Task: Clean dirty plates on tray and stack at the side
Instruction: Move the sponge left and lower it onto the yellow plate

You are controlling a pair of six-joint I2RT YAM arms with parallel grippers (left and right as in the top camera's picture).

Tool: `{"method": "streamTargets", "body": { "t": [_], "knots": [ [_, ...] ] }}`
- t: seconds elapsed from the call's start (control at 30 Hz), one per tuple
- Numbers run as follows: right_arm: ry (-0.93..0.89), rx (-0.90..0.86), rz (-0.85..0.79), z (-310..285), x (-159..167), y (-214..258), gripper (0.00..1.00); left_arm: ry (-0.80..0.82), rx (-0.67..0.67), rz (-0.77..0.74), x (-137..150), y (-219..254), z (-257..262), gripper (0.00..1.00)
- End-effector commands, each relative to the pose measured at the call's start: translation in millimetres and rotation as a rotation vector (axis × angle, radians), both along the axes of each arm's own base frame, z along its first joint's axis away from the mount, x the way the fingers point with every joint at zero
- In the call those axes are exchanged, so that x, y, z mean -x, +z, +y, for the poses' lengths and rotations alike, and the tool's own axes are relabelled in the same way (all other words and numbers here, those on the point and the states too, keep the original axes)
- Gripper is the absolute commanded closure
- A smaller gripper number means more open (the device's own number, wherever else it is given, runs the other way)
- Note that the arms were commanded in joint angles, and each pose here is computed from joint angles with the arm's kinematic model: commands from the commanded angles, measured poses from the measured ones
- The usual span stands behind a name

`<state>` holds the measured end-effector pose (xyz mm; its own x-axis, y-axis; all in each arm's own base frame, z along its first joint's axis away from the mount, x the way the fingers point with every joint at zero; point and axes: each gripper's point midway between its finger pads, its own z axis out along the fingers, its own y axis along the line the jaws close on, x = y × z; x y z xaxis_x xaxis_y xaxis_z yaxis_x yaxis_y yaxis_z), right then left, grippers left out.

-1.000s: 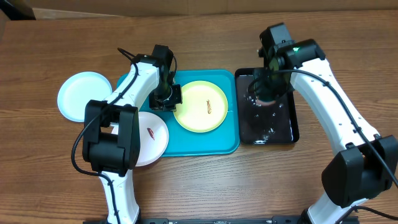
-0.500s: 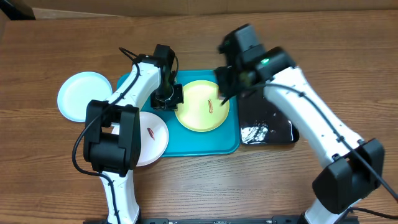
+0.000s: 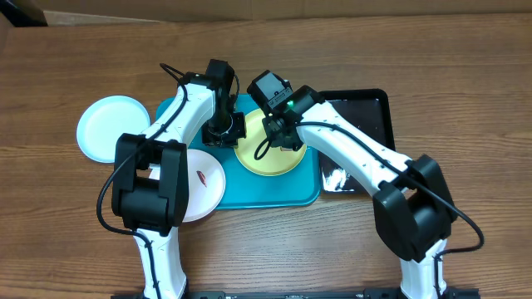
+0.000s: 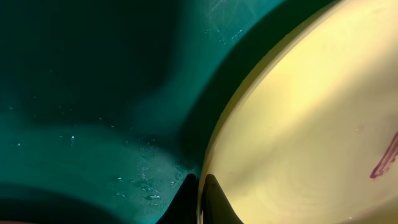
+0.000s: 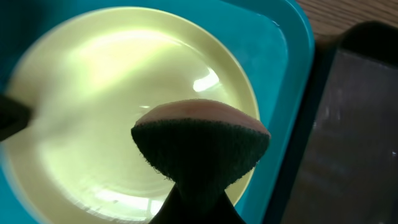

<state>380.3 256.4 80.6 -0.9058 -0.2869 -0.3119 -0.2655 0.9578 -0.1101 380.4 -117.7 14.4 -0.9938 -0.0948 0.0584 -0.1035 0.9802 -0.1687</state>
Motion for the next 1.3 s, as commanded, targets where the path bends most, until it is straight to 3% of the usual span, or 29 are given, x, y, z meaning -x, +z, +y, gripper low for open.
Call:
{"method": "streamTargets", "body": {
  "t": [0.0,0.37,1.1,1.27],
  "knots": [
    [-0.075,0.028,-0.042,-6.0,-11.8,-3.1,0.96,0.007,-0.003,-0.015,-3.9,4.4,-2.8,0.96],
    [-0.112,0.048,-0.077,-9.0,-20.4,-8.5,0.96,0.006,-0.003,-0.014,-3.9,4.4,-2.7,0.96],
    [-0.104,0.111,0.023,-11.8,-12.2,-60.6,0.96,0.006,-0.004,-0.012,-3.3,4.4,-2.6,0.96],
    [-0.101,0.107,0.036,-10.7,-10.4,-63.5,0.87,0.006,-0.004,-0.013,-3.6,4.4,-2.7,0.96]
  ]
}}
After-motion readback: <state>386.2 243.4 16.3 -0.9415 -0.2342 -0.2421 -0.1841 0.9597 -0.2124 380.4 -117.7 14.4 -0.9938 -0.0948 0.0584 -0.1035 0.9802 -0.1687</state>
